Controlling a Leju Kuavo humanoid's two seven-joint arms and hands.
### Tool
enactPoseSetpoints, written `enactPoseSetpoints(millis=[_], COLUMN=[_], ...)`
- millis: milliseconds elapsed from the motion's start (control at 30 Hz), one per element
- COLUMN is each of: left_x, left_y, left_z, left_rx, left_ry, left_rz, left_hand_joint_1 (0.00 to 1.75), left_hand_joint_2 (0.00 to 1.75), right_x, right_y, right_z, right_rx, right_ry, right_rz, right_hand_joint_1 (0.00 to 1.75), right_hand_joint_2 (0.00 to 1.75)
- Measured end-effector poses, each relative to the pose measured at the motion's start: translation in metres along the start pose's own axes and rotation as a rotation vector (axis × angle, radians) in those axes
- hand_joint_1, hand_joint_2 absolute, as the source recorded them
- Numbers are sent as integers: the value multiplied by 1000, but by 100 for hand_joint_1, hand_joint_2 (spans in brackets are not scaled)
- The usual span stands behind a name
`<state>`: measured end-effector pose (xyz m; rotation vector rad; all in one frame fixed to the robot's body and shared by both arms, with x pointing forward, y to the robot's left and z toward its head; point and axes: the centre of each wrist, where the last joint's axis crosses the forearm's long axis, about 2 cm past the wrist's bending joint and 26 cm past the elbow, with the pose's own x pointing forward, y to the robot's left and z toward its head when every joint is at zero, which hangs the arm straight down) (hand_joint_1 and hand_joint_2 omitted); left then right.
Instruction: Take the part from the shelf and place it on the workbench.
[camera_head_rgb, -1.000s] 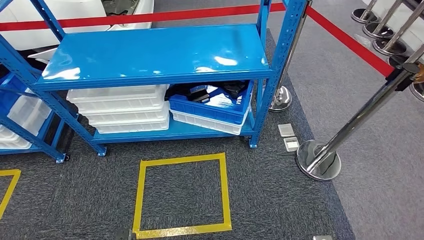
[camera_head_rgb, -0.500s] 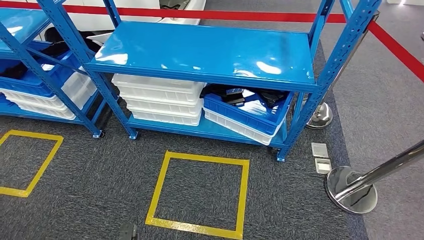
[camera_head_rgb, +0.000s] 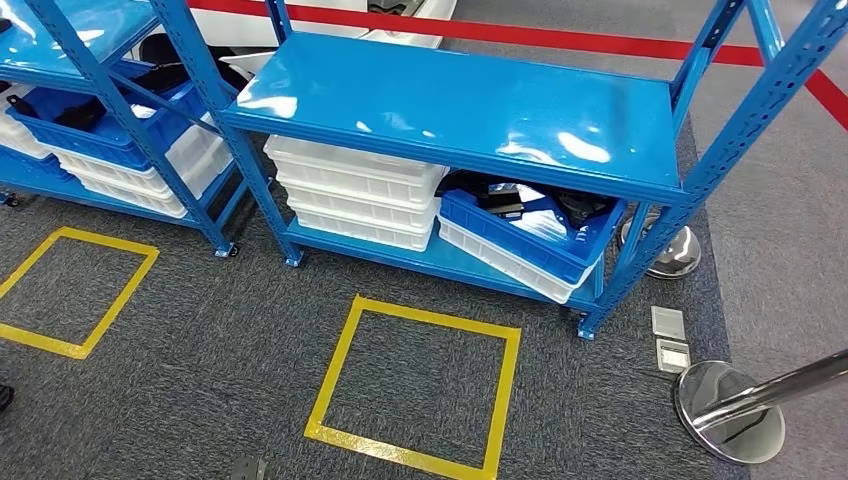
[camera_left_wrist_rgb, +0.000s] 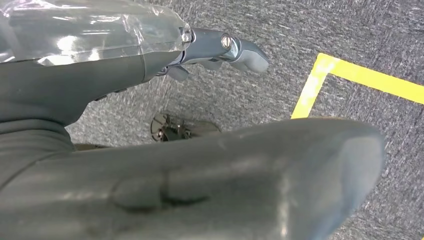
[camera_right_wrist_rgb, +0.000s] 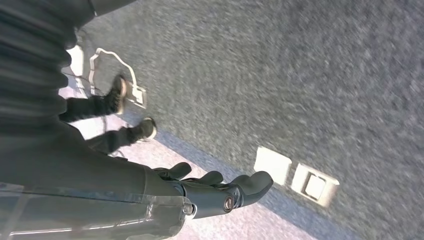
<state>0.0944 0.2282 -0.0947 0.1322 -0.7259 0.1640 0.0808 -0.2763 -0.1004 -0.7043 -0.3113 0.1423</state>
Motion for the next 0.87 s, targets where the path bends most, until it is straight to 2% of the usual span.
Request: enactPoseSetpoints(millis=[200,267,333,400,733,867], left_x=[2,2,3,3,5,5], left_y=[-1,-1,-1,-1,-2,-2], left_z=[-1,-1,-1,-2,-2,-2], left_rx=[-3,-4,-5,-6,-8,-9], left_ry=[-2,0,1,2,8,9], left_rz=[-2,-3,-4,-4,-6,-7], left_hand_joint_1=[0,0,0,0,0,0], left_hand_joint_2=[0,0,87,175,175,0], right_x=[-3,-5,-5,-4,-3,-3], right_y=[4,6,7,8,15,17], right_z=[3,4,5,5,11,13], right_rx=[69,94,113,127,198,215], right_ry=[41,57,60,60,82,87], right_rz=[6,12,21,31,43,39], right_hand_joint_1=[0,0,0,0,0,0], right_hand_joint_2=[0,87,175,175,175,175])
